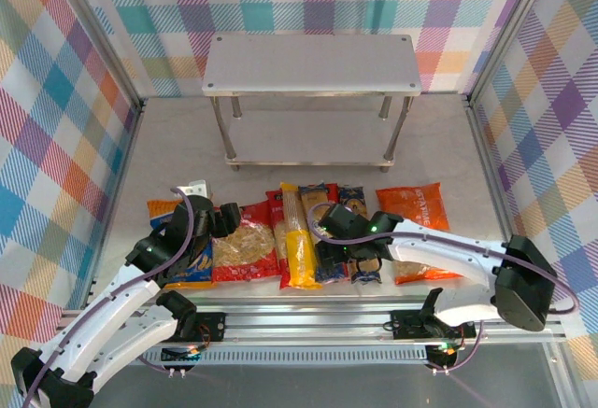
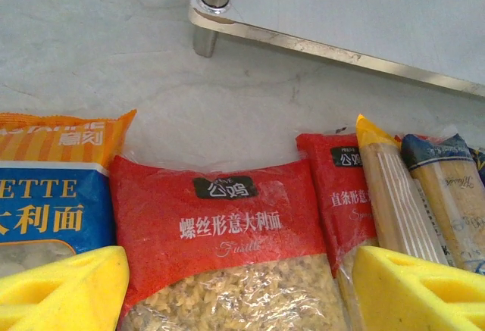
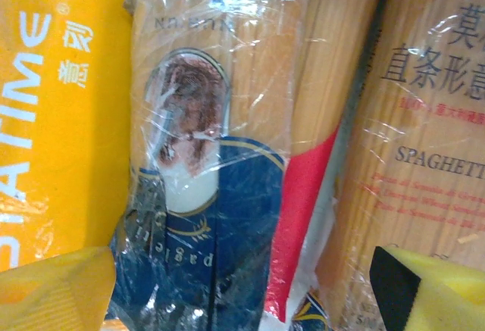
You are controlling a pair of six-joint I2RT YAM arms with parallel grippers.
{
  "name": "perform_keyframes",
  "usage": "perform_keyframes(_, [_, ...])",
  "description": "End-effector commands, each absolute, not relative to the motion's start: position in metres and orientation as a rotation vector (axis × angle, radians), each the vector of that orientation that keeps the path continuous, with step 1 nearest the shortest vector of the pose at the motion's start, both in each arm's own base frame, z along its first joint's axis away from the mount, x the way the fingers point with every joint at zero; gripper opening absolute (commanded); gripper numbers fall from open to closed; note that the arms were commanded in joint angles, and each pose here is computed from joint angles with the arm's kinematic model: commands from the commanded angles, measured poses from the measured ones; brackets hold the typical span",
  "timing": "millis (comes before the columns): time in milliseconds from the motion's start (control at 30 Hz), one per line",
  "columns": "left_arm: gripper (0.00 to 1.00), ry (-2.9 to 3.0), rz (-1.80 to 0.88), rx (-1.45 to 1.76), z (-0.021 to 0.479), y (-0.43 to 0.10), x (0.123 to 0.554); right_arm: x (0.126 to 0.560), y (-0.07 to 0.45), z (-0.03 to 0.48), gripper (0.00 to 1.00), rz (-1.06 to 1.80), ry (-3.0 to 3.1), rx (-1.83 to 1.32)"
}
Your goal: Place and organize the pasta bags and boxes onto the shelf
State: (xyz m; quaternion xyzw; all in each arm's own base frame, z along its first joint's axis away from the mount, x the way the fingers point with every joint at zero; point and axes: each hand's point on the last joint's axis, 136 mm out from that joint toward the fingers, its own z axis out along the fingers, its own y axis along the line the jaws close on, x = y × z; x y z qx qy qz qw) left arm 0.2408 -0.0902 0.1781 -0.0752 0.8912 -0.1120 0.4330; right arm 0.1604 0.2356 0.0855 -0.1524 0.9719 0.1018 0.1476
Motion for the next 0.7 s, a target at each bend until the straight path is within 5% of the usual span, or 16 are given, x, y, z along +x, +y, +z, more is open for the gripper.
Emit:
perform_keyframes(0, [0.78,2.242,-0.302,-0.196,0.174,-0.092,0.235,0.166,0.251,0.093,0.88,0.327,2.779,-0.408])
perform_keyframes(667, [0.78,2.245,-0.288,-0.200,0.168,-0.088,0.233,0.178,0.265,0.055,0.82,0.127,2.889,-0.410])
